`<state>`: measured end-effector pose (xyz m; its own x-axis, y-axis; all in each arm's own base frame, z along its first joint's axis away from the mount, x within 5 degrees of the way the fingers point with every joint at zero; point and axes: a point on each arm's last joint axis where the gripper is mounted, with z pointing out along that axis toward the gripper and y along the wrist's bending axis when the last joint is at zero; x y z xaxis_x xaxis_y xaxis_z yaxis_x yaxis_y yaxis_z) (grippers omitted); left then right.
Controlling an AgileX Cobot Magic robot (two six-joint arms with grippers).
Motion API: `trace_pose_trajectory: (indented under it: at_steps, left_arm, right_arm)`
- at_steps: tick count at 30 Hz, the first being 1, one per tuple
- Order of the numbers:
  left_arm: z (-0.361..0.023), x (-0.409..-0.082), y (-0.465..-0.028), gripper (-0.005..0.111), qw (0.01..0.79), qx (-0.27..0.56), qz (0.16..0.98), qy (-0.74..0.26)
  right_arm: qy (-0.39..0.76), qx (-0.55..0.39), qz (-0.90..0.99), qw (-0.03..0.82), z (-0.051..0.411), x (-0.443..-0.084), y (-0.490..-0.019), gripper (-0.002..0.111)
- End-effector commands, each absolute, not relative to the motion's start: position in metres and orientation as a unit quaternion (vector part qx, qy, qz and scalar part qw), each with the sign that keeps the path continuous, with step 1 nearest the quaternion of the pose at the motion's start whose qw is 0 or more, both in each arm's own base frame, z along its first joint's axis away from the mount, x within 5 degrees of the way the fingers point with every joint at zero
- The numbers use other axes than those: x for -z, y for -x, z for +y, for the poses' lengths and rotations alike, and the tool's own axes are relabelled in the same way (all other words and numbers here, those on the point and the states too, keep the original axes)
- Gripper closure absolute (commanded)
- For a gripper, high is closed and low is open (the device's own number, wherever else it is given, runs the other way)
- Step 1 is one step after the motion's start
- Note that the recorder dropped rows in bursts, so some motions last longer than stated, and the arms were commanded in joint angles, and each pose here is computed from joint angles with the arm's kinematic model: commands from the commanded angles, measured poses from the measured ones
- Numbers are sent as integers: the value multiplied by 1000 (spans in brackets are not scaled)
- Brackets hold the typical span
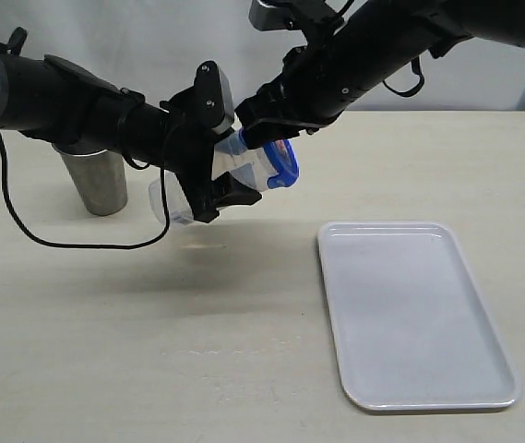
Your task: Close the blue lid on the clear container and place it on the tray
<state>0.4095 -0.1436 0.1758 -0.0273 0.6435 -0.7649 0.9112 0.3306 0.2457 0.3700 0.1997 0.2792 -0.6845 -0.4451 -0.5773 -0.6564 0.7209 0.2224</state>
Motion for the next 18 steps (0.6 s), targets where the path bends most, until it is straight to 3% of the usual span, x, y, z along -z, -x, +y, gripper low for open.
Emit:
trace_pose_trajectory:
  at_steps: [1, 18]
  left_arm:
    - [-148, -185, -409, 107, 433, 173, 695, -547]
    - [-152, -187, -405, 107, 438, 199, 678, -555]
  right_arm:
    - [316, -205, 894, 243, 206, -269, -371, 74]
    - [355, -131, 892, 248, 224, -250, -369, 75]
